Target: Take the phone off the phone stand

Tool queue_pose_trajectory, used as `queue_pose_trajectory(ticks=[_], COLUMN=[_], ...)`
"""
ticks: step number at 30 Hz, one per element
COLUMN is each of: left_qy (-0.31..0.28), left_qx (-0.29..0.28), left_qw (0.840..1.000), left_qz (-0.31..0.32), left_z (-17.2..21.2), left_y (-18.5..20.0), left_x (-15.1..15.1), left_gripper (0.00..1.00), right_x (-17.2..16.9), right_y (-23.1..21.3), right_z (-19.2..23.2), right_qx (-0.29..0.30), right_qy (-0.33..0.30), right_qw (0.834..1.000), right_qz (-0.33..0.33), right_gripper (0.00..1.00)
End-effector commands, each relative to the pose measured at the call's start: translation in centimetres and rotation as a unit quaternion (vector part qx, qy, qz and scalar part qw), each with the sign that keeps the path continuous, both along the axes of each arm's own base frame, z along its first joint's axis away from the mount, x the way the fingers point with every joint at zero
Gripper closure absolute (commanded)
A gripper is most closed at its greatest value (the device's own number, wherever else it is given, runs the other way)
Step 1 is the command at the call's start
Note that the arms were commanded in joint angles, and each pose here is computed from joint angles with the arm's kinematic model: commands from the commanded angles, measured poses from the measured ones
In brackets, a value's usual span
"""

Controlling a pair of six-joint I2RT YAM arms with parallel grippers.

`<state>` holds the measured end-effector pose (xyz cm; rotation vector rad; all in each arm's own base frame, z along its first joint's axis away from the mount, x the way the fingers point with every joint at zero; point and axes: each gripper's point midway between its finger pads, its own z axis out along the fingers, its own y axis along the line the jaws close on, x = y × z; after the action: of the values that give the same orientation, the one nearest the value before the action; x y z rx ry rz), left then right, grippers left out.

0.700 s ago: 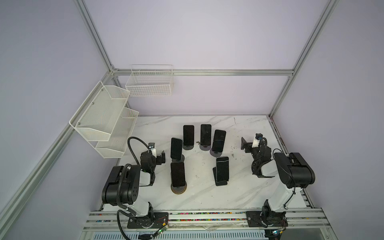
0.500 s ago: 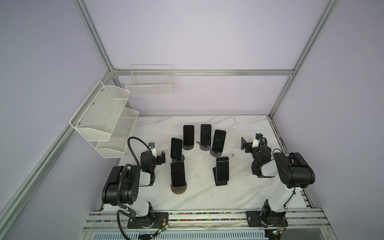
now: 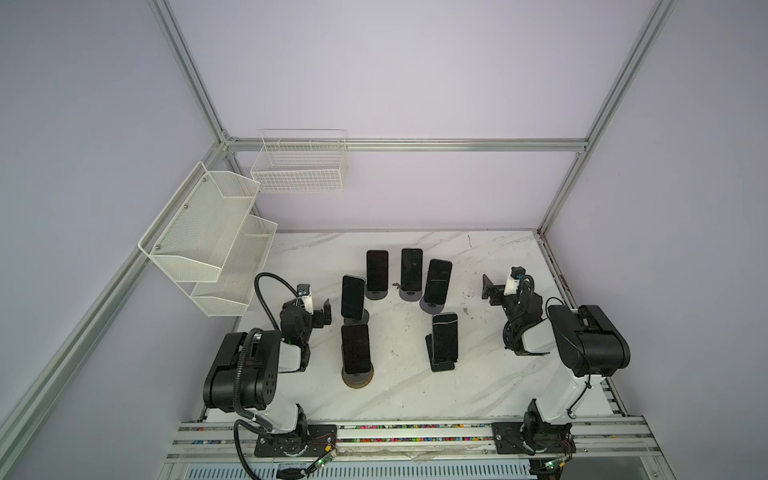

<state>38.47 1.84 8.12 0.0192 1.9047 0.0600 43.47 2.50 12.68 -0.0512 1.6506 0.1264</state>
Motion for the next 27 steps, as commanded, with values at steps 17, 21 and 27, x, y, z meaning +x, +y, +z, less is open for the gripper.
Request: queue_pose_trajectory(ticks=[17,21,27], left_qy=[-0.042,-0.042,-0.042], left_qx=[-0.007,-0.007,-0.007], left_qw=[0.999,0.999,0.999], left_qz=[0.023,0.023,0.024], left_z=[3.1,3.1,3.1], left_y=[0.8,0.8,0.9], left_x=[1.9,1.9,1.9], left_gripper=[0.0,0.0,0.0], right_x=[0.0,0.0,-0.1], right_y=[0.3,0.3,0.3], right_z=[1.0,0.9,0.9], right_qx=[-0.01,-0.01,-0.01], right_qy=[-0.017,-0.016,-0.017], right_qw=[1.0,1.0,1.0], right_qz=[0.006,0.006,0.006], right_gripper=[0.03,0.03,0.03])
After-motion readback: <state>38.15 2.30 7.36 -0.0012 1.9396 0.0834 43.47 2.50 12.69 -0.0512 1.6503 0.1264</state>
